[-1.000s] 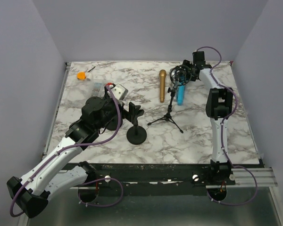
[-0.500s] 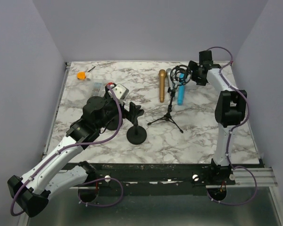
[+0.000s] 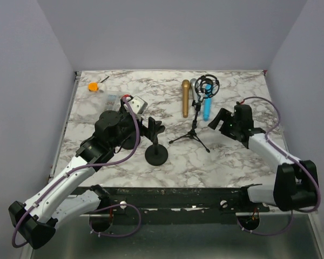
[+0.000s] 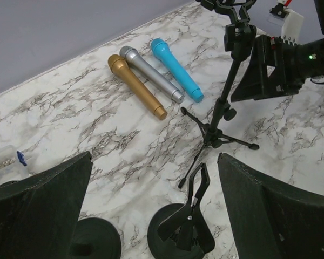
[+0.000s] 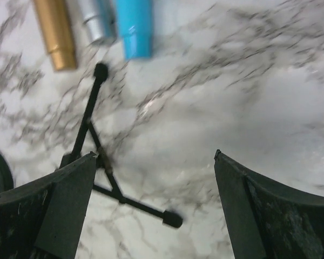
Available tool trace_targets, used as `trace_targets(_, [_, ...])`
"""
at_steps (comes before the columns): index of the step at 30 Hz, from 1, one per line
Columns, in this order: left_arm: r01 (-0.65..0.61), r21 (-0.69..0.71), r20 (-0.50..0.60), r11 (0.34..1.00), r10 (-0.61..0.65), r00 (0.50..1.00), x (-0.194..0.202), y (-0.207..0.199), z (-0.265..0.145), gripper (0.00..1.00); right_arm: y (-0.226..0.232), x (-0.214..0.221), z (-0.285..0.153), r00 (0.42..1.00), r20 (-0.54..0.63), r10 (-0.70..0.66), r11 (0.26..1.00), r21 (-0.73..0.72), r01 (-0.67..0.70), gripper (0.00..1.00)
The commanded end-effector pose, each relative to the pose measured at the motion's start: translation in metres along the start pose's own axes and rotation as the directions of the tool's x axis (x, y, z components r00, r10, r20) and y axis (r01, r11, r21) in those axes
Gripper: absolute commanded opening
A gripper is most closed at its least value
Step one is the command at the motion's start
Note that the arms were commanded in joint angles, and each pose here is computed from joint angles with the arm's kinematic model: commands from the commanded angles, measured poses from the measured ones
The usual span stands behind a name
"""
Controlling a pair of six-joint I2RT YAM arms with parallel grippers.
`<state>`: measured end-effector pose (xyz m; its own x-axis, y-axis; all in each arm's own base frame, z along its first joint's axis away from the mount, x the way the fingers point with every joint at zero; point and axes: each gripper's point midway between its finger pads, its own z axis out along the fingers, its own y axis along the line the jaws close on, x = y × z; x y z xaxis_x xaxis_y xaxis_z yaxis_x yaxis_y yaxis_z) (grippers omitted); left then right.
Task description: Remove the microphone from the stand
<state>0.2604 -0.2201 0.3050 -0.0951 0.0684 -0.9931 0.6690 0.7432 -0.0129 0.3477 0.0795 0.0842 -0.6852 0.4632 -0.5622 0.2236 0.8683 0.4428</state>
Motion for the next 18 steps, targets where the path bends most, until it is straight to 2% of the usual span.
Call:
trace_targets(1, [0.005, 0.033, 0.011, 0.999, -0.005, 1.0, -0.006, -0.007, -0.003, 0.99, 0.046, 0.006, -0.031, 0.989, 0.147, -0.034, 0.984, -0.167, 0.059, 0.9])
trace_targets(4, [0.002, 0.026, 0.004, 1.0, -0.002, 1.0, -0.004, -0.006, -0.002, 0.99, 0.067, 0.022, -0.054, 0.986, 0.162, -0.031, 0.949, -0.305, 0.08, 0.91])
trace_targets(8, [0.002, 0.023, -0.006, 1.0, -0.002, 1.0, -0.001, -0.005, 0.001, 0.99, 0.096, 0.042, -0.077, 0.994, 0.113, -0.005, 0.872, -0.485, 0.059, 0.9])
trace_targets(9, [0.002, 0.026, -0.008, 1.0, -0.001, 1.0, 0.0, -0.006, 0.001, 0.99, 0.102, 0.043, -0.08, 0.995, 0.095, 0.017, 0.857, -0.514, 0.034, 0.88])
trace_targets(11, [0.003, 0.026, -0.016, 1.0, -0.002, 1.0, 0.001, -0.005, 0.002, 0.98, 0.116, 0.046, -0.088, 0.997, 0.063, 0.035, 0.81, -0.587, 0.009, 0.75])
trace_targets(12, [0.002, 0.026, -0.017, 1.0, -0.002, 1.0, 0.002, -0.005, 0.003, 0.99, 0.121, 0.048, -0.091, 0.998, 0.047, 0.036, 0.788, -0.616, 0.001, 0.73])
trace_targets(15, [0.0, 0.021, -0.021, 1.0, 0.001, 1.0, 0.003, -0.004, 0.003, 0.99, 0.135, 0.052, -0.097, 1.0, 0.003, 0.019, 0.73, -0.683, -0.012, 0.73])
trace_targets(18, [-0.002, 0.015, -0.023, 1.0, 0.002, 1.0, 0.004, -0.003, 0.003, 0.99, 0.137, 0.051, -0.091, 1.0, -0.011, 0.023, 0.738, -0.674, -0.024, 0.72])
